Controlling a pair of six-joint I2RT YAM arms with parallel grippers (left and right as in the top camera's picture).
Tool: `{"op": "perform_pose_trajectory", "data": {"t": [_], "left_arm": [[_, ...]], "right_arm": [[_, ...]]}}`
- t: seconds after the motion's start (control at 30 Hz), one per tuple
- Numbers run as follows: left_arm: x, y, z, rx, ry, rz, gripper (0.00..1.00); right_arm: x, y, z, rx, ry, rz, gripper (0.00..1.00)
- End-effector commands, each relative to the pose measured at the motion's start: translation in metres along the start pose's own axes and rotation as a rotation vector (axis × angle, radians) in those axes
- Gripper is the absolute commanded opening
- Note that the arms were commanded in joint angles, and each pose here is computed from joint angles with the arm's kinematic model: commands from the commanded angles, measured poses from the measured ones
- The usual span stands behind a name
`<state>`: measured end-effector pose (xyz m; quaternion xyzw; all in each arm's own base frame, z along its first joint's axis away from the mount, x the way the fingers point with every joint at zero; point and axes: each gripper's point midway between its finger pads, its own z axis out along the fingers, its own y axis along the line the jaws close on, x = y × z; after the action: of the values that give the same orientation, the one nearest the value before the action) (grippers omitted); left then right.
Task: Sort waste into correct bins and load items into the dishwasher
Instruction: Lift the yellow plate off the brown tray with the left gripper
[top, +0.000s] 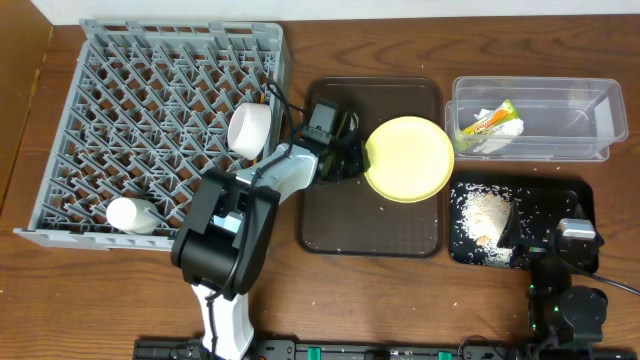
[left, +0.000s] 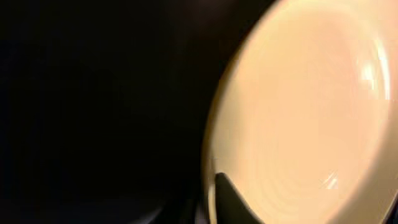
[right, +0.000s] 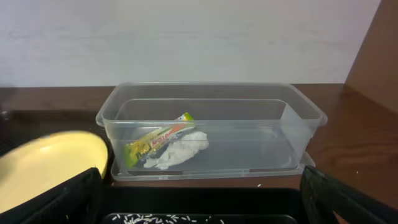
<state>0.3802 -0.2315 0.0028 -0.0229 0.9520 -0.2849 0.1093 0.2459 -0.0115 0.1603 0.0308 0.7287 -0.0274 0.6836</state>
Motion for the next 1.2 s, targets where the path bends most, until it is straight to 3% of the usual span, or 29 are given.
{"op": "perform_pose_trajectory", "data": {"t": [0.0,0.03,0.2,0.37,0.47,0.57,0.83,1.03,1.17], "left_arm": [[0.018,0.043,0.005,-0.109,0.061,-0.031,0.17],[0.02,0.046,0.004,-0.116,0.07,-0.041,0.17],[0.022,0.035,0.006,-0.062,0.083,-0.035,0.38],[0.022,0.012,0.014,-0.008,0.069,0.045,0.42],[0.025,0.011,0.017,-0.038,0.062,0.07,0.32],[0.024,0.014,0.017,-0.052,0.059,0.078,0.08],[0.003,0.012,-0.006,0.001,0.007,0.104,0.08],[-0.053,-0.012,-0.098,0.071,-0.234,0.14,0.08],[-0.081,-0.007,-0.171,0.072,-0.405,0.121,0.08]], "right_arm": [[0.001,-0.003,0.0,0.013,-0.002,-0.006,0.99],[0.001,-0.003,0.0,0.013,-0.002,-0.006,0.99],[0.001,-0.003,0.0,0.013,-0.002,-0.006,0.99],[0.001,-0.003,0.0,0.013,-0.002,-0.006,0.99],[0.001,-0.003,0.0,0.013,-0.002,-0.006,0.99],[0.001,-0.003,0.0,0.013,-0.002,-0.006,0.99],[0.001,-0.003,0.0,0.012,-0.002,-0.006,0.99],[0.001,-0.003,0.0,0.013,-0.002,-0.006,0.99],[0.001,-0.003,0.0,0.013,-0.002,-0.006,0.99]]}}
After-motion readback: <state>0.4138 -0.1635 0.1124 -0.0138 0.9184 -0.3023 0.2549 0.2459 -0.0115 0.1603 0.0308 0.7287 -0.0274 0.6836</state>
